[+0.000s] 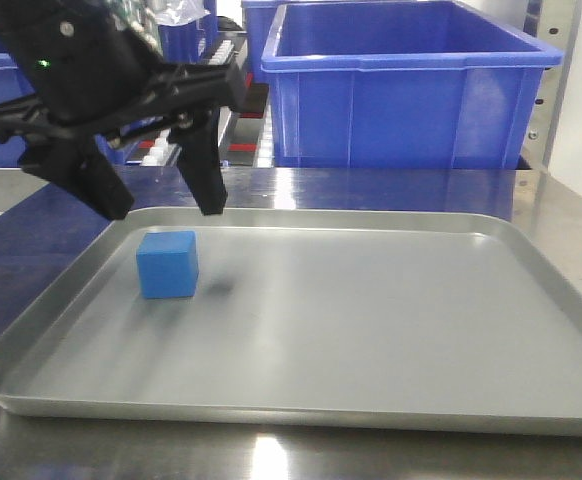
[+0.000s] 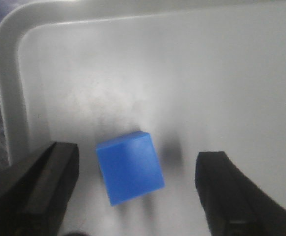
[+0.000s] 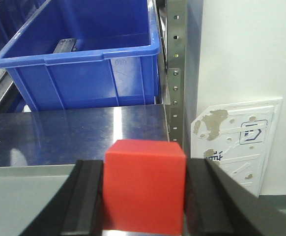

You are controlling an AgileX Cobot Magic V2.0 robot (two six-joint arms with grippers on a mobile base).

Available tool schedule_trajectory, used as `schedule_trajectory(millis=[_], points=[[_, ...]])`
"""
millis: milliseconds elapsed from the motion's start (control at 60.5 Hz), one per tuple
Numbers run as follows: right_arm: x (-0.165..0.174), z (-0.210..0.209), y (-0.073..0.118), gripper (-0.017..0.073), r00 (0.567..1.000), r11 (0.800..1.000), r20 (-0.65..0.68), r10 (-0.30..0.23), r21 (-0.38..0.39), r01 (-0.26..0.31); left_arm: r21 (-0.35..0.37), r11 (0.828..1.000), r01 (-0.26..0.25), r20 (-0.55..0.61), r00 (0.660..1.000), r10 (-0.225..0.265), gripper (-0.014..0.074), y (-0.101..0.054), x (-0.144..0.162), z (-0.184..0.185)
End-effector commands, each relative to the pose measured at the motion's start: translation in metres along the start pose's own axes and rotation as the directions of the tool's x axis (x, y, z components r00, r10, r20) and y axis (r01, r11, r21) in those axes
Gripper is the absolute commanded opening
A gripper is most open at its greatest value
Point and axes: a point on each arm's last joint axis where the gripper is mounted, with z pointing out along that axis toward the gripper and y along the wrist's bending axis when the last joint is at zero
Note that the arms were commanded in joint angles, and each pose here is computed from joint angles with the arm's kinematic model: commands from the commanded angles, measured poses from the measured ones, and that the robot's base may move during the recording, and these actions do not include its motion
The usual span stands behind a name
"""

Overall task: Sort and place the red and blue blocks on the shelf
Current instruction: 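Lower the left gripper onto the blue cube, close, and lift it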

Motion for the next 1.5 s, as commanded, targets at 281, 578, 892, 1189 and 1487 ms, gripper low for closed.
schedule_trajectory(millis=[281,578,892,1189,1487], points=[[-0.018,-0.002,0.002,0.0057,0.993,1.000,0.118,-0.013,-0.009,0.015,0.028,0.999,0.028,0.038,0.999,-0.029,0.0545,-0.010,-0.008,0.004],[-0.018,-0.002,0.002,0.0057,0.993,1.000,0.118,-0.013,-0.009,0.015,0.012,0.999,0.031,0.005,1.000,-0.031,0.0545,-0.009,-0.006,0.016],[-0.018,-0.002,0.002,0.0057,0.993,1.000,0.118,-0.013,-0.009,0.015,0.016,0.999,0.031,0.012,0.999,-0.031,0.0282,-0.009,-0.006,0.013],[-0.018,-0.002,0.002,0.0057,0.993,1.000,0.118,-0.013,-0.009,0.015,0.013,1.000,-0.004,0.072,0.997,0.003,0.0124,-0.009,-0.010,-0.007],[-0.018,-0.002,0.002,0.0057,0.993,1.000,0.118,-0.013,-0.009,0.015,0.011,0.999,-0.038,0.293,0.956,0.033,0.0124,0.005,-0.019,-0.081]])
